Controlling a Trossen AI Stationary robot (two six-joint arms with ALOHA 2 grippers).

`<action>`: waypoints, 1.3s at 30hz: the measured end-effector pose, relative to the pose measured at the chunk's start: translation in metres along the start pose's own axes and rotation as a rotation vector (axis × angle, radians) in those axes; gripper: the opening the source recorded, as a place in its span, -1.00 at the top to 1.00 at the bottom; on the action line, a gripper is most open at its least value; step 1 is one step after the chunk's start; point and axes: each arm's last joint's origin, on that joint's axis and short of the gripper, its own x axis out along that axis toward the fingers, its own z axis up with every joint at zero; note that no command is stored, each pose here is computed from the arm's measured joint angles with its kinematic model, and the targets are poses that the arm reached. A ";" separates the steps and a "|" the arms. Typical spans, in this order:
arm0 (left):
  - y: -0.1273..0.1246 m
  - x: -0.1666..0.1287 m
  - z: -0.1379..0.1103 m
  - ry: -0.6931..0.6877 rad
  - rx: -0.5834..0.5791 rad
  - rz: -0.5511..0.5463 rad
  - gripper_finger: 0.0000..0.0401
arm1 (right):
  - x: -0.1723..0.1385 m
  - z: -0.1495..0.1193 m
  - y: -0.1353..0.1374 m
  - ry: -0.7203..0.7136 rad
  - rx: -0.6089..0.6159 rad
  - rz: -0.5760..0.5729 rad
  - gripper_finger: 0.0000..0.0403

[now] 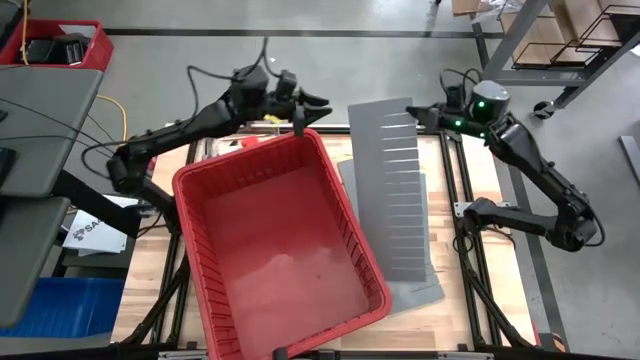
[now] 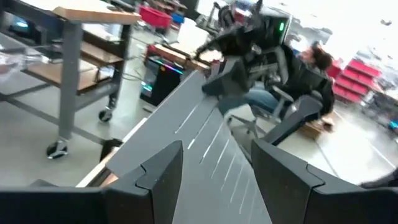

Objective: Sort blocks
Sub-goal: Assemble the bin divider into the red bin

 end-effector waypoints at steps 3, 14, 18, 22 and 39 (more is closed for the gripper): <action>0.011 0.016 0.000 0.058 0.014 0.005 0.03 | -0.008 0.010 0.010 -0.007 -0.016 0.007 1.00; 0.047 0.054 -0.013 0.088 -0.137 -0.071 -0.28 | -0.028 0.033 0.034 -0.068 -0.059 0.050 1.00; 0.049 0.061 -0.013 0.049 -0.168 -0.130 -0.31 | -0.029 0.033 0.035 -0.062 -0.043 0.065 1.00; 0.048 0.067 -0.015 0.039 -0.162 -0.182 -0.32 | -0.029 0.033 0.035 -0.053 -0.042 0.082 1.00; 0.038 0.083 -0.022 0.006 -0.184 -0.304 0.05 | -0.030 0.037 0.040 -0.061 -0.060 0.165 1.00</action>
